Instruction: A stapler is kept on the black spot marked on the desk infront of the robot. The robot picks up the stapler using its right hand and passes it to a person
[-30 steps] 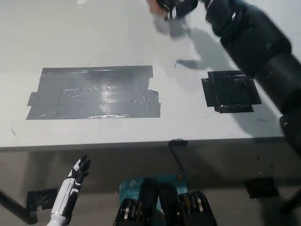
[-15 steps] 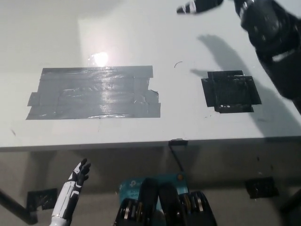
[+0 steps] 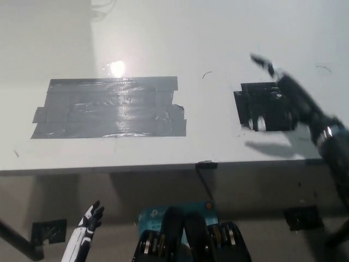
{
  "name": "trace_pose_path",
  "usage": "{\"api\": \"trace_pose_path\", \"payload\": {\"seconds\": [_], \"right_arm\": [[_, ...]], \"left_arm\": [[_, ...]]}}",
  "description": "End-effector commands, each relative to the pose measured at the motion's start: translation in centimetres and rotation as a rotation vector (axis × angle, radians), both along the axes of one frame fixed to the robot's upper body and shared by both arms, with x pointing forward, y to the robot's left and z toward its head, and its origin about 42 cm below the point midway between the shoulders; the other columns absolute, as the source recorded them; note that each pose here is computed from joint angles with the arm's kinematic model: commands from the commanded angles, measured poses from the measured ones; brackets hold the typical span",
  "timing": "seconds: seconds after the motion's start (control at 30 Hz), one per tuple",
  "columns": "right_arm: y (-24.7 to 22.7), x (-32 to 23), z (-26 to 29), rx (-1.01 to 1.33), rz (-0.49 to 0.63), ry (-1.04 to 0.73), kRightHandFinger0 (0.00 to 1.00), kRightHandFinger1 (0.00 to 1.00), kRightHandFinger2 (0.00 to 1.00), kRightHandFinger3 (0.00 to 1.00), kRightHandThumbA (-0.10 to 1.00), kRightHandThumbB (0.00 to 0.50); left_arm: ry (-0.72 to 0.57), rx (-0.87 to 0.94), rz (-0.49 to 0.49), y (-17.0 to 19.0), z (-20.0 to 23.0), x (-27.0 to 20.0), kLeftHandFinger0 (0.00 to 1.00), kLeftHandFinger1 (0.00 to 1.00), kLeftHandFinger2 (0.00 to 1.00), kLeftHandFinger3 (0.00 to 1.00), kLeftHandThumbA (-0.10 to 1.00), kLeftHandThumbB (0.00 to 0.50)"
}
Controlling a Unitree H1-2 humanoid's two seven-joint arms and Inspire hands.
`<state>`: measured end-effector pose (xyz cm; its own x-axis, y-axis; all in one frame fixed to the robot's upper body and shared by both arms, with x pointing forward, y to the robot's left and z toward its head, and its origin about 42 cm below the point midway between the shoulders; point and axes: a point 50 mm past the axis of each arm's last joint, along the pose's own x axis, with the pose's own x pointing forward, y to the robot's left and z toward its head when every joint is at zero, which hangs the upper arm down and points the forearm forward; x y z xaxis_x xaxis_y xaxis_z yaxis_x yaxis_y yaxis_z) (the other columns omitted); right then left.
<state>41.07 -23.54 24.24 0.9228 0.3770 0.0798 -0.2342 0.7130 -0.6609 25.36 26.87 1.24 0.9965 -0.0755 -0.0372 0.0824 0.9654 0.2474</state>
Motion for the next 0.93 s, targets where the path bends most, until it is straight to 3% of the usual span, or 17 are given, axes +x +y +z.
{"api": "trace_pose_path", "payload": {"seconds": [0.0,0.07,0.13,0.17,0.37,0.4,0.43,0.5,0.6,0.73,0.9], "right_arm": [[-2.7,-21.5,11.0,0.366,0.332,-0.401,1.00,1.00,1.00,1.00,0.95,0.313],[-2.0,-22.2,9.5,0.425,0.327,-0.376,1.00,1.00,1.00,1.00,0.95,0.303],[-1.0,-22.9,8.0,0.496,0.313,-0.336,1.00,1.00,1.00,1.00,0.97,0.338],[-0.6,-22.9,7.6,0.519,0.314,-0.333,1.00,1.00,1.00,1.00,0.98,0.320],[1.1,-22.6,5.1,0.645,0.299,-0.286,1.00,1.00,1.00,1.00,1.00,0.341],[1.2,-22.2,3.7,0.673,0.277,-0.260,1.00,1.00,1.00,1.00,1.00,0.305],[1.2,-22.1,3.0,0.684,0.263,-0.248,1.00,1.00,1.00,1.00,1.00,0.305],[1.2,-21.9,1.0,0.726,0.210,-0.193,1.00,1.00,1.00,1.00,0.99,0.308],[0.7,-21.0,-4.3,0.757,0.069,-0.052,1.00,1.00,1.00,1.00,0.97,0.241],[0.1,-19.8,-9.9,0.756,-0.055,0.102,1.00,1.00,1.00,1.00,0.97,0.209],[-0.5,-18.0,-14.8,0.727,-0.160,0.235,1.00,1.00,1.00,1.00,0.91,0.235]], "left_arm": [[0.003,0.037,-0.046,-1.0,-0.8,-2.6,1.00,1.00,1.00,1.00,1.00,0.500],[0.000,0.041,-0.046,-0.9,-0.7,-2.3,1.00,1.00,1.00,1.00,1.00,0.500],[-0.014,0.049,-0.048,-0.9,-0.4,-1.5,1.00,1.00,1.00,1.00,1.00,0.500],[-0.022,0.049,-0.047,-0.8,-0.1,-1.0,1.00,1.00,1.00,1.00,1.00,0.500],[-0.056,0.044,-0.036,-0.5,0.9,1.1,1.00,1.00,1.00,1.00,1.00,0.500],[-0.058,0.043,-0.036,-0.5,1.1,1.3,1.00,1.00,1.00,1.00,1.00,0.500],[-0.058,0.042,-0.036,-0.5,1.1,1.3,1.00,1.00,1.00,1.00,1.00,0.500],[-0.056,0.047,-0.037,-0.4,1.1,1.2,1.00,1.00,1.00,1.00,1.00,0.500],[-0.053,0.047,-0.040,-0.3,1.1,0.8,1.00,1.00,1.00,1.00,1.00,0.500],[-0.051,0.046,-0.043,-0.4,1.0,0.5,1.00,1.00,1.00,1.00,1.00,0.500],[-0.055,0.032,-0.041,-0.6,1.2,0.7,1.00,1.00,1.00,1.00,1.00,0.500]]}}
